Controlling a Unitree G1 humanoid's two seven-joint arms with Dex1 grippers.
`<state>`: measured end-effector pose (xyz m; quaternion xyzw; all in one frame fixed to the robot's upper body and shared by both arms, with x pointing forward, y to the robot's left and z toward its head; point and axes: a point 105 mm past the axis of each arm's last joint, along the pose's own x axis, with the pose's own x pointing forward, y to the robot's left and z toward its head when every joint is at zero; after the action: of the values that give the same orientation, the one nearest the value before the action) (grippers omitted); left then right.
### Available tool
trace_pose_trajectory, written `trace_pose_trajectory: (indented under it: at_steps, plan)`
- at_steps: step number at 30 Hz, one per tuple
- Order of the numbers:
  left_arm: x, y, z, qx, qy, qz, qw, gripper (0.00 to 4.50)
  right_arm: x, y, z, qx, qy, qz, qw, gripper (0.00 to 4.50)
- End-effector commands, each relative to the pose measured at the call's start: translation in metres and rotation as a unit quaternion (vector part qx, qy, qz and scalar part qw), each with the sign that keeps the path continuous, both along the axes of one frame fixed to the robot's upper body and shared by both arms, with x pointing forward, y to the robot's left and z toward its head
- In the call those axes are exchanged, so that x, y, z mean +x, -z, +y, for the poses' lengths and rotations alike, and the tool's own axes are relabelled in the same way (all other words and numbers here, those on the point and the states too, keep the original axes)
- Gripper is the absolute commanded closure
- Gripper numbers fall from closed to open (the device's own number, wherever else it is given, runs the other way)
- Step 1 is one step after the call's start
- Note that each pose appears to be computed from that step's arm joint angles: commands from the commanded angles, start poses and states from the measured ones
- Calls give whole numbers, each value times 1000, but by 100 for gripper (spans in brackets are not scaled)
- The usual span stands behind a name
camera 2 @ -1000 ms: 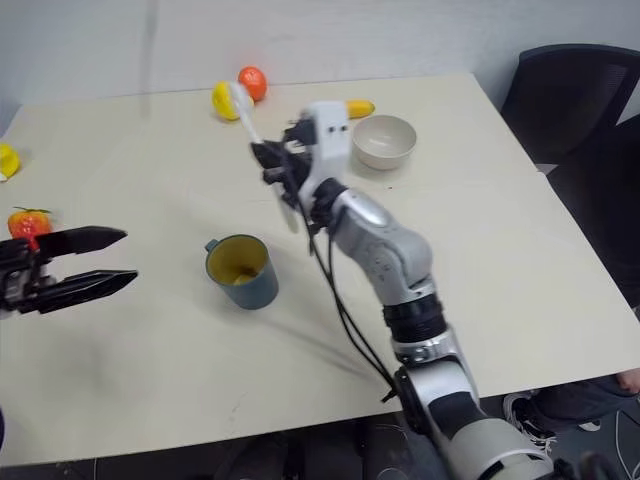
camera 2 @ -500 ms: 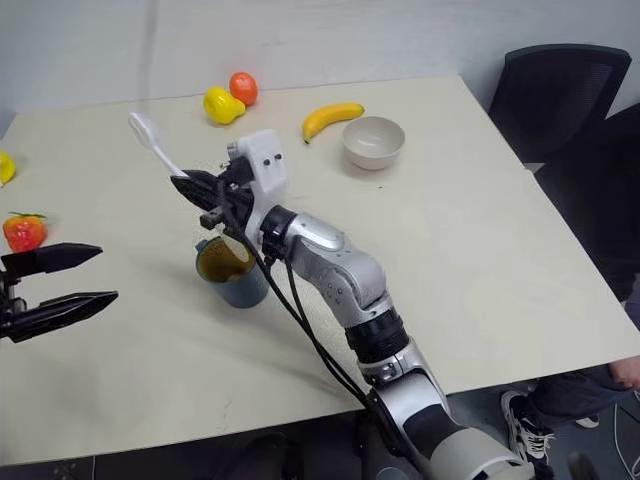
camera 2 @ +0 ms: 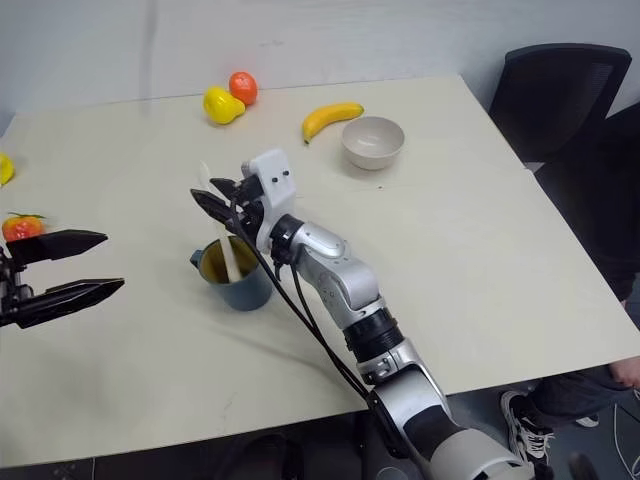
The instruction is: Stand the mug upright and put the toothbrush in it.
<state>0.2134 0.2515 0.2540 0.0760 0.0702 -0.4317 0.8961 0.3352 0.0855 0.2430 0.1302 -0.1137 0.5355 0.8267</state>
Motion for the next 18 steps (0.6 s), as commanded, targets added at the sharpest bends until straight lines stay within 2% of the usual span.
trace_pose_trajectory:
  at_steps: [1, 4, 5, 7, 11, 15, 18]
  plan:
    - [2, -7, -3, 0, 11, -17, 1000, 0, -25, -17, 6, 43, -38, -11, 998, 128]
    - [5, -4, -7, 1, 23, -19, 1000, 0, -31, -25, -11, 23, -30, -56, 998, 21]
    - [6, -3, -9, -1, 27, -19, 999, 0, -33, -29, -23, 12, -33, -71, 997, 3]
    - [7, -3, -10, -3, 31, -20, 999, 0, -37, -34, -39, -9, -43, -89, 995, 3]
    - [8, -2, -11, 2, 37, -21, 999, 0, -57, -27, -93, -131, -116, -131, 976, 3]
    - [1, -6, -9, 18, 53, -15, 998, 0, -73, -8, -168, -284, -177, -96, 937, 3]
    - [-7, -4, -5, 40, 61, -2, 997, 0, -78, -9, -200, -326, -181, -54, 926, 3]
